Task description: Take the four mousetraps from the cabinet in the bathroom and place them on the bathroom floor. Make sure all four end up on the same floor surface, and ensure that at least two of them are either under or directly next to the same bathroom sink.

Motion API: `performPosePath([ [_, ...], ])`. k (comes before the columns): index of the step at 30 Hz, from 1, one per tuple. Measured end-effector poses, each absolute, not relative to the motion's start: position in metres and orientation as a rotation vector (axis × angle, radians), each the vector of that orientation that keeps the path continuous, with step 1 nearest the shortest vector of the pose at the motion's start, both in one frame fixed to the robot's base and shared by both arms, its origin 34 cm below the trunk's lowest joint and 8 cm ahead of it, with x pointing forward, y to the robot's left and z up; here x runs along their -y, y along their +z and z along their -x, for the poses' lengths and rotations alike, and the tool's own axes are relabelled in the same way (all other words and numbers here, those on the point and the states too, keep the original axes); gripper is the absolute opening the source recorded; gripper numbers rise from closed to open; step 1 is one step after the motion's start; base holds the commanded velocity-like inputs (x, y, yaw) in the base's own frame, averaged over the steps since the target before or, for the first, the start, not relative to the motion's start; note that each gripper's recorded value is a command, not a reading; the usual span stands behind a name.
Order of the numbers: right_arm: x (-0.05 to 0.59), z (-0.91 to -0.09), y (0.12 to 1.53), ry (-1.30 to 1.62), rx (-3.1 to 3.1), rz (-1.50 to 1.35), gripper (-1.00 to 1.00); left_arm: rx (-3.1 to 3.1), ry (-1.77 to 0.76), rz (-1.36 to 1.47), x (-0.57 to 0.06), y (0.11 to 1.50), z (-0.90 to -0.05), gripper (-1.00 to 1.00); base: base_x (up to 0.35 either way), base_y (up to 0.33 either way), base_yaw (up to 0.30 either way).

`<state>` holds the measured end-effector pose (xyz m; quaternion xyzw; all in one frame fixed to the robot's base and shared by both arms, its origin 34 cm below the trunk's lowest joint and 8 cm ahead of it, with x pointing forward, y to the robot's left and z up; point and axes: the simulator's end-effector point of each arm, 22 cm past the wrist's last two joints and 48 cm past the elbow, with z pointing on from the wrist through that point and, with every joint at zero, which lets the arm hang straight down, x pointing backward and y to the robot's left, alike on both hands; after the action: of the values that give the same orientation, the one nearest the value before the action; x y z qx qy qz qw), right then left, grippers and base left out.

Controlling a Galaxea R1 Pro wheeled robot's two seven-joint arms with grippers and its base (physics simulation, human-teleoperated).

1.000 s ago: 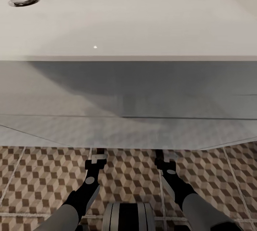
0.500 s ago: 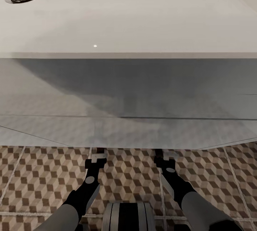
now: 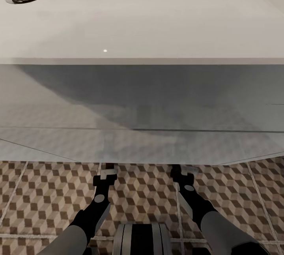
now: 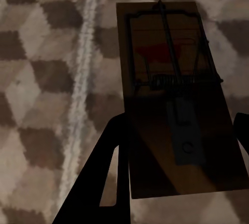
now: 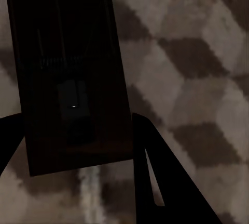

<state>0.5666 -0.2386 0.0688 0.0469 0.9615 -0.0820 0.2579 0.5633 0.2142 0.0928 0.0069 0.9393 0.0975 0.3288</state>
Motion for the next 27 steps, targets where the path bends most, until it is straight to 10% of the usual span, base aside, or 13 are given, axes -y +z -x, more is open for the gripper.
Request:
performPosePath([
  [27,0.2428,-0.5670,0.0700,-0.271,-2.637,-0.105,-1.00,-2.458,0.252,-0.010,-0.2108,0.0933,-0.5637,-1.00,0.000,0.000,0.000],
])
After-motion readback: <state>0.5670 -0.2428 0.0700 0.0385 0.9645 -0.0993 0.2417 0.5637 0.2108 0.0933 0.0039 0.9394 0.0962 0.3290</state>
